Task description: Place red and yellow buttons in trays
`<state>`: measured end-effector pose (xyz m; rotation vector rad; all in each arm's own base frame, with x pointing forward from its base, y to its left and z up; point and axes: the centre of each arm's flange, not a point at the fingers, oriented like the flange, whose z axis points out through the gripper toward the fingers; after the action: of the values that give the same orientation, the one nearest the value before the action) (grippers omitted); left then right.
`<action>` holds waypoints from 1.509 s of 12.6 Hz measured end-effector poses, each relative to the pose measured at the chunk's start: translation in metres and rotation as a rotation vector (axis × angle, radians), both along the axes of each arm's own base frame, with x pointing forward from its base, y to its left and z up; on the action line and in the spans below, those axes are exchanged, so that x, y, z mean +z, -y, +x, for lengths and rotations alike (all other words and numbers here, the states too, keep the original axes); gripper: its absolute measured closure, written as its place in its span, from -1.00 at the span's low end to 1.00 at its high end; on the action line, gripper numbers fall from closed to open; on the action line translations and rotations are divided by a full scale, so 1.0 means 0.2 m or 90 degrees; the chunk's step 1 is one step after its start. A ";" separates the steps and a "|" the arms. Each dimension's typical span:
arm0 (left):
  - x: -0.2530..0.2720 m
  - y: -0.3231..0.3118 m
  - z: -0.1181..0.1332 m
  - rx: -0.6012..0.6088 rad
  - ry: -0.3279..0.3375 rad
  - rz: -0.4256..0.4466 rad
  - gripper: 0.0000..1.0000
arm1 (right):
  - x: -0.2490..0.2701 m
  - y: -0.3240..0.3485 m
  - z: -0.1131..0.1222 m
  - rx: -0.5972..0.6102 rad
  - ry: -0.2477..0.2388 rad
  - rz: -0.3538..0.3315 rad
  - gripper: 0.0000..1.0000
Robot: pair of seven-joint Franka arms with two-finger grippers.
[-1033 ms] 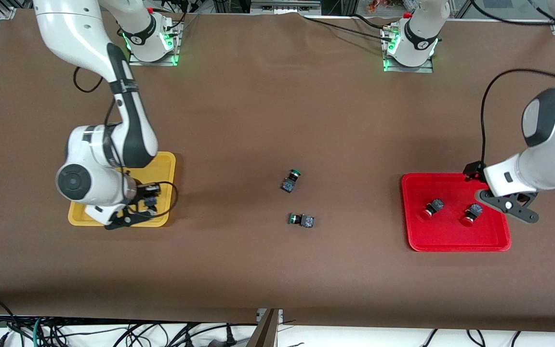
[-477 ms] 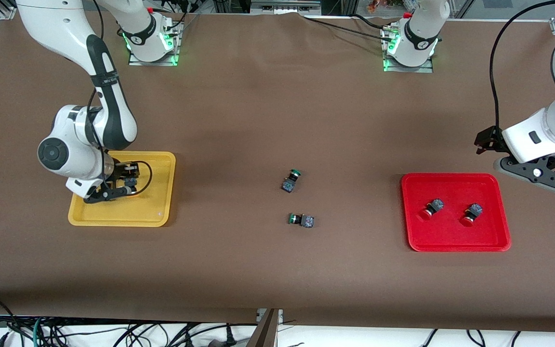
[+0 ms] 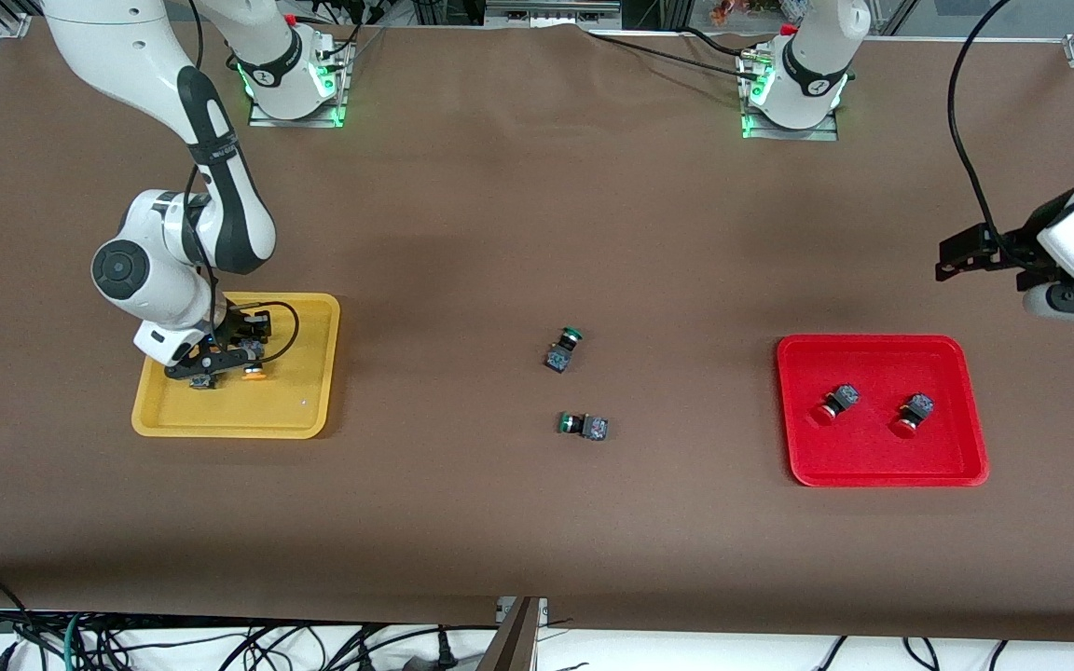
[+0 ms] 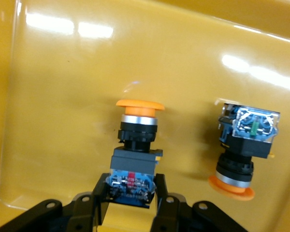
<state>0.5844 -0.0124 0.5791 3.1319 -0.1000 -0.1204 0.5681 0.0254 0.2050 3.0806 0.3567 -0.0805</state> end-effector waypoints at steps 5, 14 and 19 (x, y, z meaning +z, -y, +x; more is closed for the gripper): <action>-0.03 0.02 -0.17 0.014 0.023 0.000 -1.00 | 0.27 0.06 0.14 -0.016 -0.041 0.018 -0.84; -0.05 0.02 -0.18 0.014 0.011 0.001 -1.00 | 1.33 0.19 0.32 -0.018 -0.139 0.021 -1.00; -0.05 0.02 -0.18 0.014 0.008 0.001 -1.00 | 1.79 0.08 0.11 0.041 -0.130 -0.016 -1.00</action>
<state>0.5483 -0.0160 0.5685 3.1345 -0.0643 -0.1011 0.5905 0.0098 0.5626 3.0401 0.4594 -0.3952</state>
